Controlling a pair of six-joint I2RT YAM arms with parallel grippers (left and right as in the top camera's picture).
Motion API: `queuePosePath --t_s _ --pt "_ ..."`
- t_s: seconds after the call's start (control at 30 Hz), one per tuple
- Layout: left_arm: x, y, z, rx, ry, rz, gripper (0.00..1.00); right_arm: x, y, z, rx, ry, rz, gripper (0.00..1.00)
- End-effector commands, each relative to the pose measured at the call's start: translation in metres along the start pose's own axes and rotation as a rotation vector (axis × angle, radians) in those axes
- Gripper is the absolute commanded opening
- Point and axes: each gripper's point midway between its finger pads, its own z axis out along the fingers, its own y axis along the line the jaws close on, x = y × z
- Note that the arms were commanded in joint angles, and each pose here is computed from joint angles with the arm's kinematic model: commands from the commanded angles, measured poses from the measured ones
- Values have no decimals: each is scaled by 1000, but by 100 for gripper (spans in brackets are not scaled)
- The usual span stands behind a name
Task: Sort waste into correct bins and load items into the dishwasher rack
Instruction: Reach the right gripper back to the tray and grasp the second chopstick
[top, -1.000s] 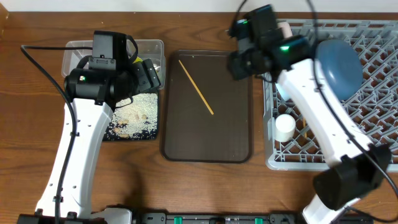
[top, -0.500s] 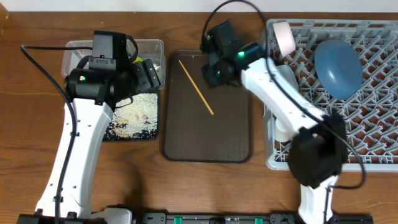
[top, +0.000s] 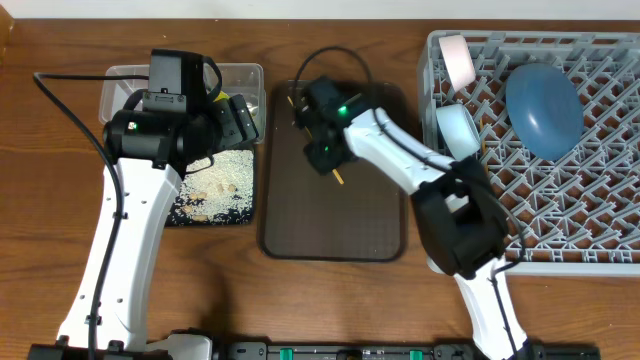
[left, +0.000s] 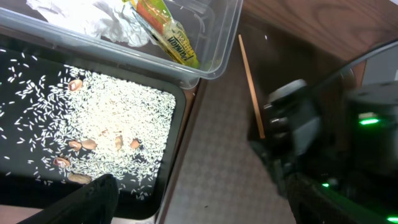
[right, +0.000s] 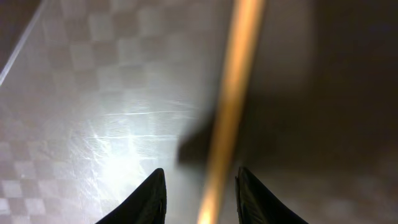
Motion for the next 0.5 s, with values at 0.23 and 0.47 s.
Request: queuePosePath --t_s 0.23,0.47 --pt "0 4 2 -14 3 2 89 -1 5 6 104 9 -46 28" --pt "0 4 2 -14 3 2 89 13 2 5 117 62 13 6"
